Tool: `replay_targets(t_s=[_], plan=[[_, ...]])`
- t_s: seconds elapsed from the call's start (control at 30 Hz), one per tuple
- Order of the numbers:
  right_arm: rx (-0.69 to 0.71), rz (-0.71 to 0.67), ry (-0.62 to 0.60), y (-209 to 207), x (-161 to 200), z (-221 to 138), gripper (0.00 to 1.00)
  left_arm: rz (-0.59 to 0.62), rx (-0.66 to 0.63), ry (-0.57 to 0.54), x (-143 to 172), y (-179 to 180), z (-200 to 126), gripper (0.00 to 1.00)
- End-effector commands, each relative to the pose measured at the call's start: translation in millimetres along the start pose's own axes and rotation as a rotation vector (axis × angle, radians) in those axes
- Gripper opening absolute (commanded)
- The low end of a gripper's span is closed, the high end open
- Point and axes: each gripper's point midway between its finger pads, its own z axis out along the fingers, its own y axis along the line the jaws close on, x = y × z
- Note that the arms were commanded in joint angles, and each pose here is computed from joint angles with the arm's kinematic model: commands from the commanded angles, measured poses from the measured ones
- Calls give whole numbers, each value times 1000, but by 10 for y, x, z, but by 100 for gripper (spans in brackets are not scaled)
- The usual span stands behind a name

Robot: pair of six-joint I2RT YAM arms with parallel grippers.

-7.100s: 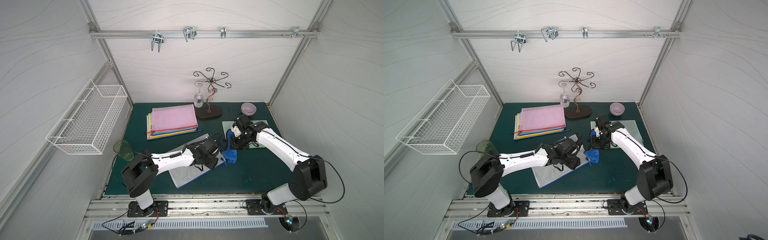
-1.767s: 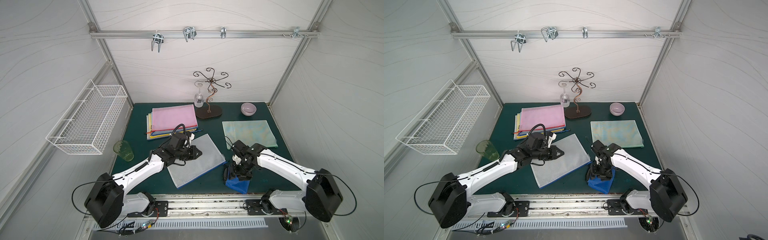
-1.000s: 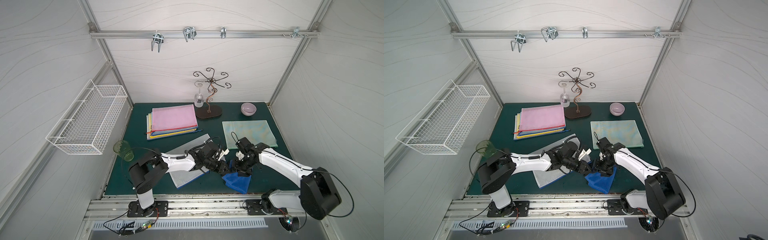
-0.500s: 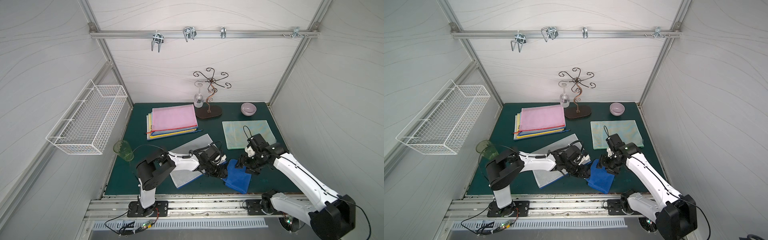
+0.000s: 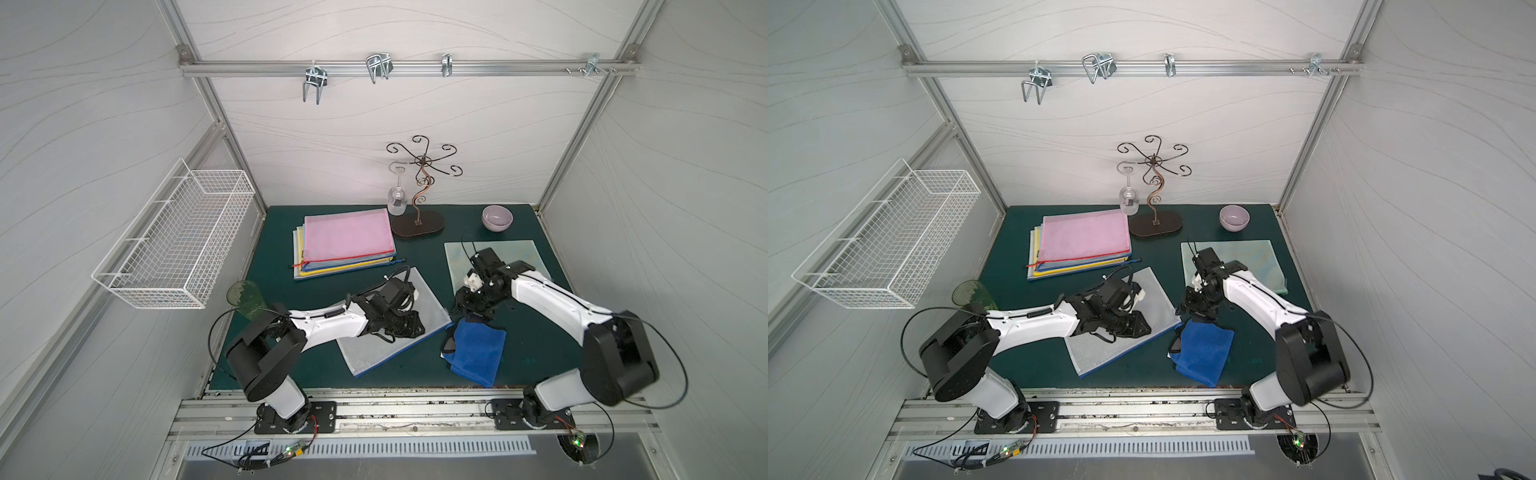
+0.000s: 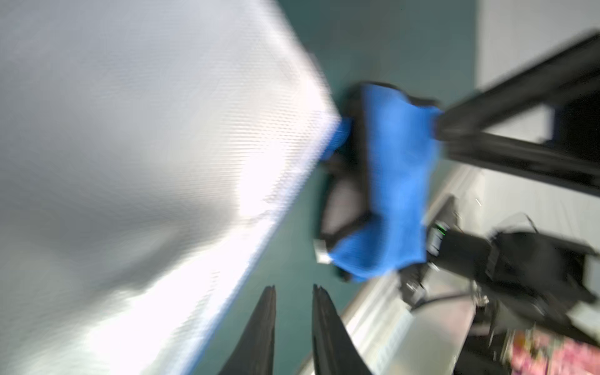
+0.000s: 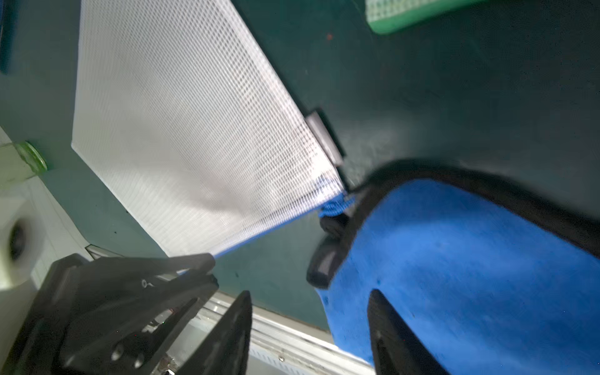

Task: Wipe the document bag
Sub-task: Pick up the document bag from the center of the board.

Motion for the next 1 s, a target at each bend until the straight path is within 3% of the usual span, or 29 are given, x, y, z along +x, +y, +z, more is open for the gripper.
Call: replay_targets(t_s=[0.0, 0.17, 0.33, 0.47, 0.63, 0.73, 0.97], plan=[[-36, -126, -53, 145, -333, 174, 65, -68, -47, -41, -104, 146, 0, 25], [-36, -148, -59, 85, -555, 440, 66, -116, -156, -61, -147, 368, 34, 26], [-16, -185, -9, -14, -477, 696, 66, -179, -224, -45, -47, 593, 62, 26], [-130, -200, 112, 150, -165, 906, 62, -211, -241, -42, -16, 711, 52, 25], [-282, -210, 178, 438, 44, 988, 57, -222, -243, -40, -18, 759, 58, 25], [-313, -202, 164, 497, -2, 938, 48, -221, -242, -37, -20, 763, 74, 24], [-265, -275, 55, 730, -247, 485, 0, -210, -226, -97, -118, 689, -72, 25]])
